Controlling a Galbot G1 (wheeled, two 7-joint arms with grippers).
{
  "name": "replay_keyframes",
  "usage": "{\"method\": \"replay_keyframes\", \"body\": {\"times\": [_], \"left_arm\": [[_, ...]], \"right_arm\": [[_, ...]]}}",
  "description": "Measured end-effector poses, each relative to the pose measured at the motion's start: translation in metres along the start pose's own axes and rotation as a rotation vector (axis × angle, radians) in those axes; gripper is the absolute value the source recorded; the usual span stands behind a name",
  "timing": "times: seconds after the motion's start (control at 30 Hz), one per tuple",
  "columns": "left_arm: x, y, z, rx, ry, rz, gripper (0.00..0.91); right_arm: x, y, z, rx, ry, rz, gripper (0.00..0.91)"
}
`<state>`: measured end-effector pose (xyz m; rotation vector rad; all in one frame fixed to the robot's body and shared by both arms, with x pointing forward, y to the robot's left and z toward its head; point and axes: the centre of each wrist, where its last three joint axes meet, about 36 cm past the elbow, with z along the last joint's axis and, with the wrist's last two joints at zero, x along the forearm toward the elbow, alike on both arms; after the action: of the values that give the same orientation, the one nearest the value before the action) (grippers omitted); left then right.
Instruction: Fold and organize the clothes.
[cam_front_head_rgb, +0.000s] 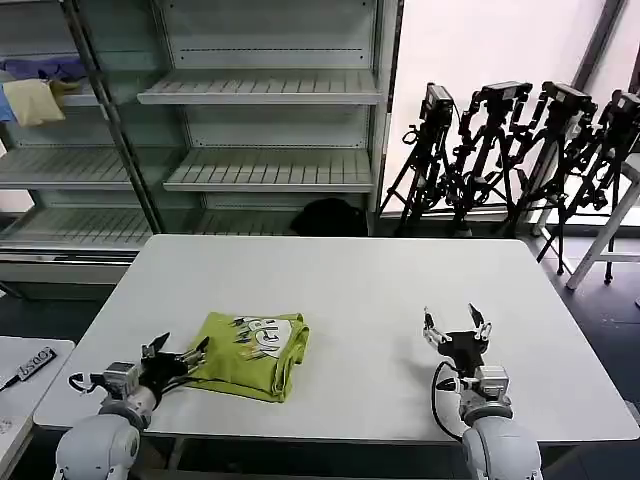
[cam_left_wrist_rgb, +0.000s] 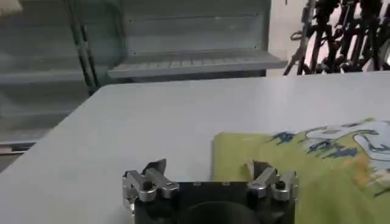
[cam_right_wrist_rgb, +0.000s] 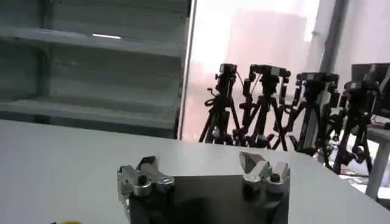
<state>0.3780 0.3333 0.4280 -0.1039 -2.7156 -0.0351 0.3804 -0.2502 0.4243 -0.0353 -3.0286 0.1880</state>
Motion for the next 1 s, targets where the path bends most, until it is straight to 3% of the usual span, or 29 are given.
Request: {"method": "replay_keyframes", "body": {"times": [0.5,0.53,0.57,0.6,0.63,0.67,1.0], "left_arm": [[-0.001,-0.008,0.012,0.054,0.03,0.021,0.907],[-0.001,-0.008,0.013,0.056,0.031,0.022,0.856],[-0.001,-0.009,0.013,0.058,0.032,0.023,0.746],[-0.001,-0.009,0.014,0.061,0.032,0.026,0.242],[0.0,-0.009,0.014,0.064,0.031,0.028,0.101],[0.0,-0.009,0.014,0.066,0.031,0.031,0.02],[0.001,-0.011,0.017,0.108,0.032,0.078,0.02]], "right_arm": [[-0.001,0.001,-0.001,0.0,-0.002,-0.001,0.907],[-0.001,0.001,-0.001,0.0,-0.003,-0.001,0.907],[-0.001,0.001,-0.001,0.0,-0.003,-0.001,0.907],[-0.002,0.001,-0.001,-0.001,-0.004,-0.001,0.907],[-0.002,0.001,-0.001,-0.001,-0.004,-0.001,0.907],[-0.002,0.001,-0.001,-0.001,-0.005,-0.001,0.907],[-0.003,0.001,-0.003,-0.002,-0.009,0.003,0.907]]}}
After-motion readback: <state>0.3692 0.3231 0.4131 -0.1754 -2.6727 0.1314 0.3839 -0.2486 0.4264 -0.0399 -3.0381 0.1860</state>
